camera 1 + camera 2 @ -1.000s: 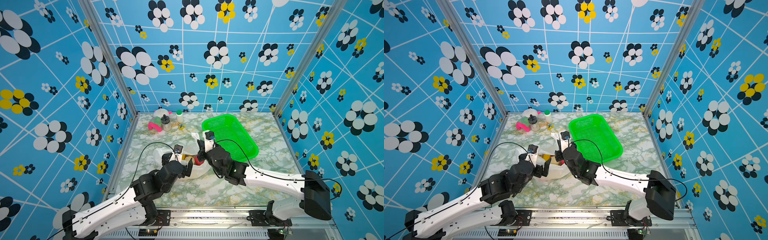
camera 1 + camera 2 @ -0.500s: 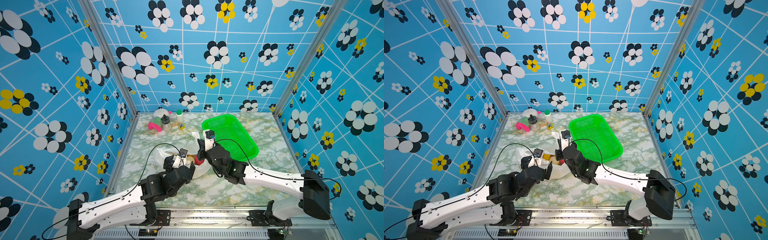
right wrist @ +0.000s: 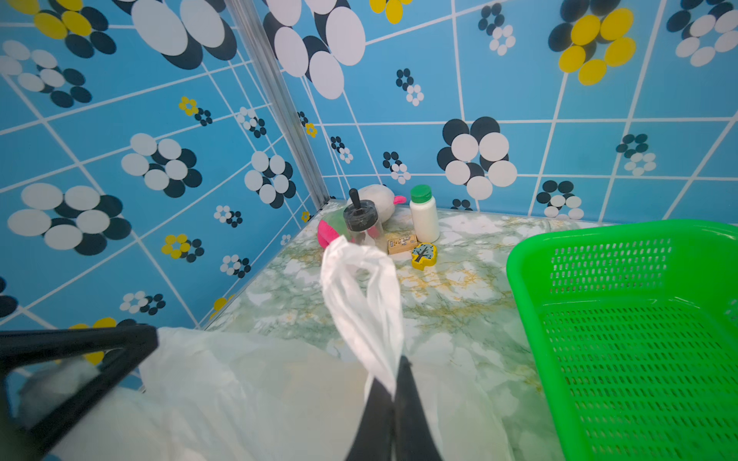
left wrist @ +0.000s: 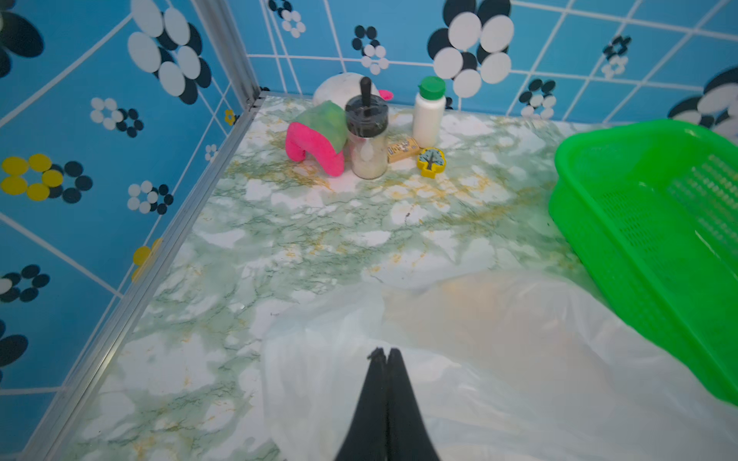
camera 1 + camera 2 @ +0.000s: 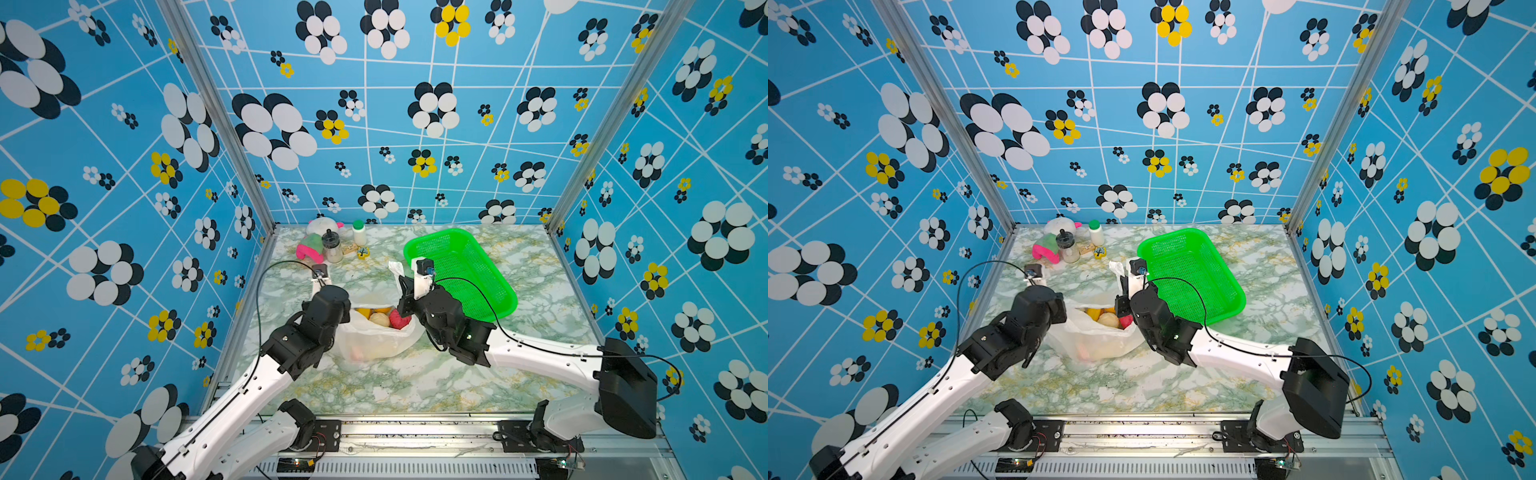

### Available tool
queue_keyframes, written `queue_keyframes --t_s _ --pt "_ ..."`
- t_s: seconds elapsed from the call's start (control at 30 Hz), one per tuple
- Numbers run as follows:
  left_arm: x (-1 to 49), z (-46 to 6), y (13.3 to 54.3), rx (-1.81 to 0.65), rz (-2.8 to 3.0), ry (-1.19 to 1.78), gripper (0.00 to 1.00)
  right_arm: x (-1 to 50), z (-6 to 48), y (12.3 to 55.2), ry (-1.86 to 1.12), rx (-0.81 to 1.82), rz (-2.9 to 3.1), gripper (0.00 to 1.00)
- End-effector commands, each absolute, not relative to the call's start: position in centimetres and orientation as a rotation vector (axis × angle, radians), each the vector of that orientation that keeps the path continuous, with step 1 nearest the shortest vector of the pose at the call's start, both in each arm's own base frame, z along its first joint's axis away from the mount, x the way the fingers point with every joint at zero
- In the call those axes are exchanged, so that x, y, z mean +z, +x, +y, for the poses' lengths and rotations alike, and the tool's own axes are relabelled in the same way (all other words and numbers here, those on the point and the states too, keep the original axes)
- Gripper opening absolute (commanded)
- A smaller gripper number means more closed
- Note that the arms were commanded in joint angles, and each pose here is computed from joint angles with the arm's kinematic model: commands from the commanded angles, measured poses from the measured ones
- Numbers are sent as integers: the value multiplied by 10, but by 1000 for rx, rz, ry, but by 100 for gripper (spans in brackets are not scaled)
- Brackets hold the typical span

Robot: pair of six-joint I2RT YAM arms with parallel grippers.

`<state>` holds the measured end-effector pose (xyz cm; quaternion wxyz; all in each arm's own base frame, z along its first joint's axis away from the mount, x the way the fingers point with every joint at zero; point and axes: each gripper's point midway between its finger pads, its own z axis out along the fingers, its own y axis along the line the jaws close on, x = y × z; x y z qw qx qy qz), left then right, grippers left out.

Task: Untie the knot of the plastic bag and take out the fruit
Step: Open the plastic bag at the middle-left of the table.

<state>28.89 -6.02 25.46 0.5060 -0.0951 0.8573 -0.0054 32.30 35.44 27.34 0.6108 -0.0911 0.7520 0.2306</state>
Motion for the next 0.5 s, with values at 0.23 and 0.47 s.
queue_keyframes --t_s 0.23,0.47 --pt "357 -58 318 -365 1952 -289 0 363 378 398 -87 529 1648 0" --pt "391 -36 286 -313 1828 -330 0 360 352 396 9 473 1649 0"
